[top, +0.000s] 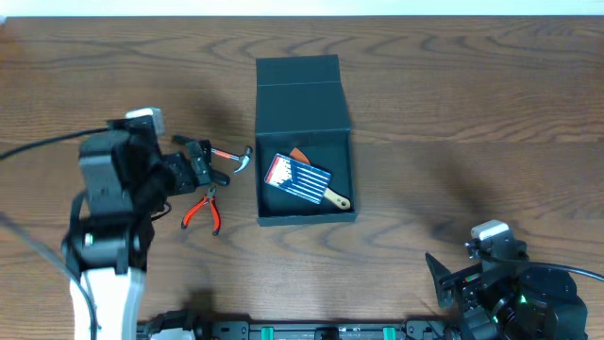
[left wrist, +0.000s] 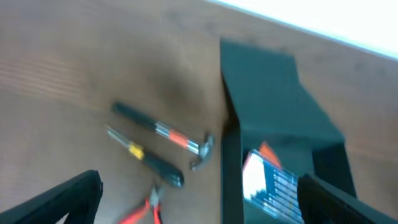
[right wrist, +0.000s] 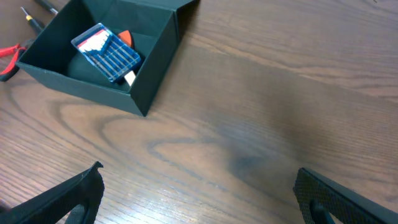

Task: Pack container
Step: 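Reach the left gripper to the red pliers and grasp them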

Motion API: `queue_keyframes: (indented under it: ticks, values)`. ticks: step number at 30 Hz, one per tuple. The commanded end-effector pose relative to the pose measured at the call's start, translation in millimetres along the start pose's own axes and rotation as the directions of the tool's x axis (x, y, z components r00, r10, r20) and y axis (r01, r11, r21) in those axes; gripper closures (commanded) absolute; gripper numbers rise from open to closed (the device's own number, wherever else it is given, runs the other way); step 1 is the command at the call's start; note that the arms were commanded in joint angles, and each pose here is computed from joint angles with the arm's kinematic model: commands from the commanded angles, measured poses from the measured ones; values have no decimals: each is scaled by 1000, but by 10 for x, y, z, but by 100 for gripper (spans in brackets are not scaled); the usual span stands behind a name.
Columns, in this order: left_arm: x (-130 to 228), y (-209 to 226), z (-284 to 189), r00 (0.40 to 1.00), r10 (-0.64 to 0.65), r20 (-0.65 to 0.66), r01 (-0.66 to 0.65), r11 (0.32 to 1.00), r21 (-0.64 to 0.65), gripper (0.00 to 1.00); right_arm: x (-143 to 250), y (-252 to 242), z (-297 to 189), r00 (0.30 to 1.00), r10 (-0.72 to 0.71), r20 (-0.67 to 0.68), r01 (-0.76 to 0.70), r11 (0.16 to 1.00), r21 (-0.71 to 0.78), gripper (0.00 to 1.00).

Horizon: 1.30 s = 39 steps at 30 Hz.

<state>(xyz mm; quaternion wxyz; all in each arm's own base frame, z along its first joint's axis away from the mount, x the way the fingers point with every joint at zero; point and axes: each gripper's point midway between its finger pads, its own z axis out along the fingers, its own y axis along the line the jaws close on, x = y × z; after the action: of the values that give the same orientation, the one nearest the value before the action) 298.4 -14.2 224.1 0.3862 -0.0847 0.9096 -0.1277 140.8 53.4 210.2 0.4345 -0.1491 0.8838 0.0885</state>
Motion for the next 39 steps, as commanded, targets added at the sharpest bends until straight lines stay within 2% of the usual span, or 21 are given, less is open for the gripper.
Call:
queue_keyframes:
  ticks: [1, 7, 14, 21, 28, 33, 39]
  values:
    - [95, -20, 138, 993, -28, -118, 30, 999, 14, 2, 2, -17, -2, 1000, 21, 2, -21, 1000, 10, 1]
    - [517, 130, 422, 912, -135, -388, 116, 991, -71, 1, 2, -17, -2, 1000, 21, 2, -21, 1000, 10, 1]
    - [927, 260, 608, 787, -266, -557, 196, 963, -184, 1, 2, -17, -2, 1000, 21, 2, -21, 1000, 10, 1]
    - [1264, 254, 849, 684, -270, -678, 165, 962, -217, 2, 2, -17, -2, 1000, 21, 2, -21, 1000, 10, 1]
    - [1500, 286, 983, 616, -268, -741, 118, 961, -250, 1, 2, -17, -2, 1000, 21, 2, -21, 1000, 10, 1]
    - [1586, 324, 1028, 586, -281, -760, 112, 957, -267, 1, 2, -17, -2, 1000, 21, 2, -21, 1000, 10, 1]
    - [1649, 432, 1056, 568, -343, -748, 103, 931, -349, 1, 2, -17, -2, 1000, 21, 2, -21, 1000, 10, 1]
